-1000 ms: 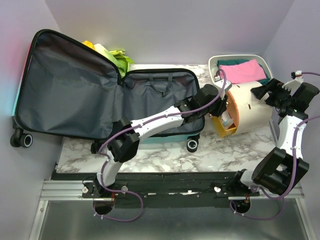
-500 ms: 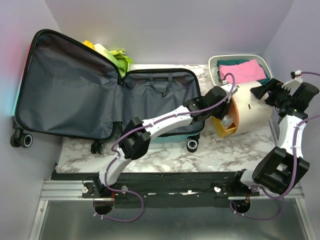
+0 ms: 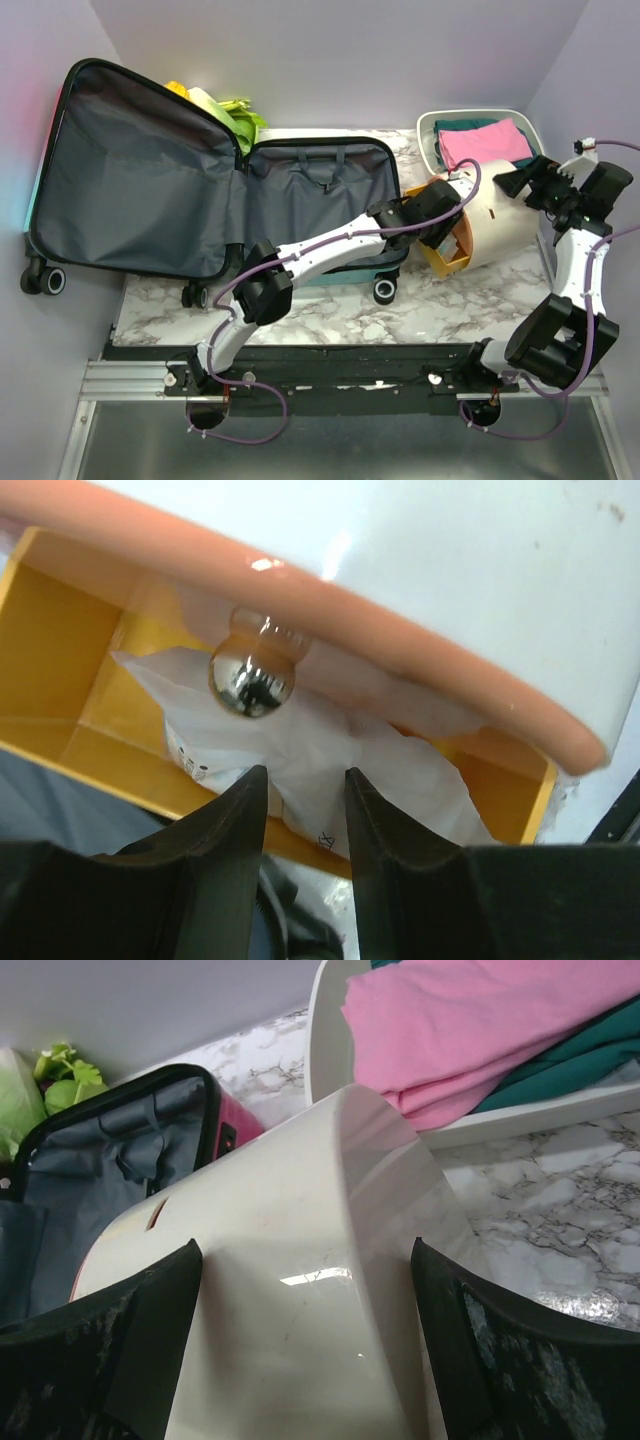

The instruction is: Open, take out, and arrange the luggage

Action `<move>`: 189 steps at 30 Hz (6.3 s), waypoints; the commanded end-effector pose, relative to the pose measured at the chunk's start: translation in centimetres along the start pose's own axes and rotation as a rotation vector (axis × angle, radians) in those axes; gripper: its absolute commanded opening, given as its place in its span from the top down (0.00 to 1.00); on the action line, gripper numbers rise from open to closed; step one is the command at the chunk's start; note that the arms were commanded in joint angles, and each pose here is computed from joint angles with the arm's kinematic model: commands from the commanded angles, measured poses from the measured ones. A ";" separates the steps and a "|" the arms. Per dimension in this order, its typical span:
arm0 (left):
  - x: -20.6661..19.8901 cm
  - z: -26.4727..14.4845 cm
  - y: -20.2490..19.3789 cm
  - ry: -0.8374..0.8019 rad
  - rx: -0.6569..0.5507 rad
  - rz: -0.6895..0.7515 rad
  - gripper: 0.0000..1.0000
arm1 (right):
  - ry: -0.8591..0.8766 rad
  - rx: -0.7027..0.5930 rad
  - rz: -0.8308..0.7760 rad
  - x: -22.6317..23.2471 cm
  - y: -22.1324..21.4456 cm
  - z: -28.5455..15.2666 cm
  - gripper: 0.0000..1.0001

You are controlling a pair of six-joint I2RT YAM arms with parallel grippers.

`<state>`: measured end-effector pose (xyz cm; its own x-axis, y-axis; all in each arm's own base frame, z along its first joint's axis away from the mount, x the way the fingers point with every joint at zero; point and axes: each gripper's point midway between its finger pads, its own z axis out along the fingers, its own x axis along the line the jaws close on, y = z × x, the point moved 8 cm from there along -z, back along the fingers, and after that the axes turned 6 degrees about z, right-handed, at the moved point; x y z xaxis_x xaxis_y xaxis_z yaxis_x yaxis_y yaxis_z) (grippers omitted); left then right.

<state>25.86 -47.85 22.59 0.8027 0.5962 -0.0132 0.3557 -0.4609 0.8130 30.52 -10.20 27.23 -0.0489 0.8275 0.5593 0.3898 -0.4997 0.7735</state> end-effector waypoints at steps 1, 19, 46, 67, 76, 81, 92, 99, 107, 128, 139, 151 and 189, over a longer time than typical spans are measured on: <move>1.9 -2.6 -5.0 0.121 0.286 0.123 0.55 | -0.060 0.134 0.115 -1.3 -3.3 0.2 0.09; 0.4 -1.1 -0.5 -0.019 0.135 0.148 0.34 | -0.062 0.139 0.112 -1.3 -3.4 0.2 0.09; -3.4 3.8 1.5 -0.137 -0.027 -0.009 0.09 | -0.185 0.060 0.035 -2.2 0.1 -0.1 0.08; -0.1 -1.6 0.5 0.227 0.104 0.154 0.17 | -0.180 0.089 0.069 -3.7 -0.3 0.4 0.08; 1.2 -4.1 0.1 0.300 0.157 0.220 0.25 | -0.181 0.096 0.067 -3.8 -0.5 0.4 0.08; 1.8 -6.3 1.5 0.328 0.128 0.227 0.29 | -0.180 0.098 0.069 -3.8 -0.6 0.5 0.08; 0.3 -9.0 7.4 0.174 -0.185 0.084 0.22 | -0.162 0.105 0.078 -3.6 -0.8 0.4 0.08; 1.9 -10.3 2.3 0.176 -0.205 -0.065 0.10 | -0.140 0.111 0.094 -3.6 -1.1 0.6 0.08; -1.2 -11.4 4.6 -0.307 -0.458 -0.031 0.01 | -0.120 0.122 0.106 -3.6 -1.6 0.7 0.08; 0.4 0.2 1.8 -0.330 -0.093 0.028 0.54 | -0.127 0.116 0.113 -3.5 -1.9 0.6 0.08; -1.7 2.4 0.5 -0.253 -0.010 0.143 0.51 | -0.139 0.111 0.112 -3.5 -1.8 0.5 0.08; -0.9 -1.9 6.5 -0.157 -0.209 0.115 0.36 | -0.135 0.116 0.115 -3.6 -1.9 0.5 0.08; 0.1 2.4 2.2 -0.099 -0.161 0.019 0.01 | -0.109 0.118 0.132 -3.3 -2.5 0.5 0.08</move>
<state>27.50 -46.54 23.82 0.7789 0.6265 0.0283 0.2581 -0.3614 0.8960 31.28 -12.90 27.10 0.0328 0.8492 0.5270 0.3599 -0.5019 0.7865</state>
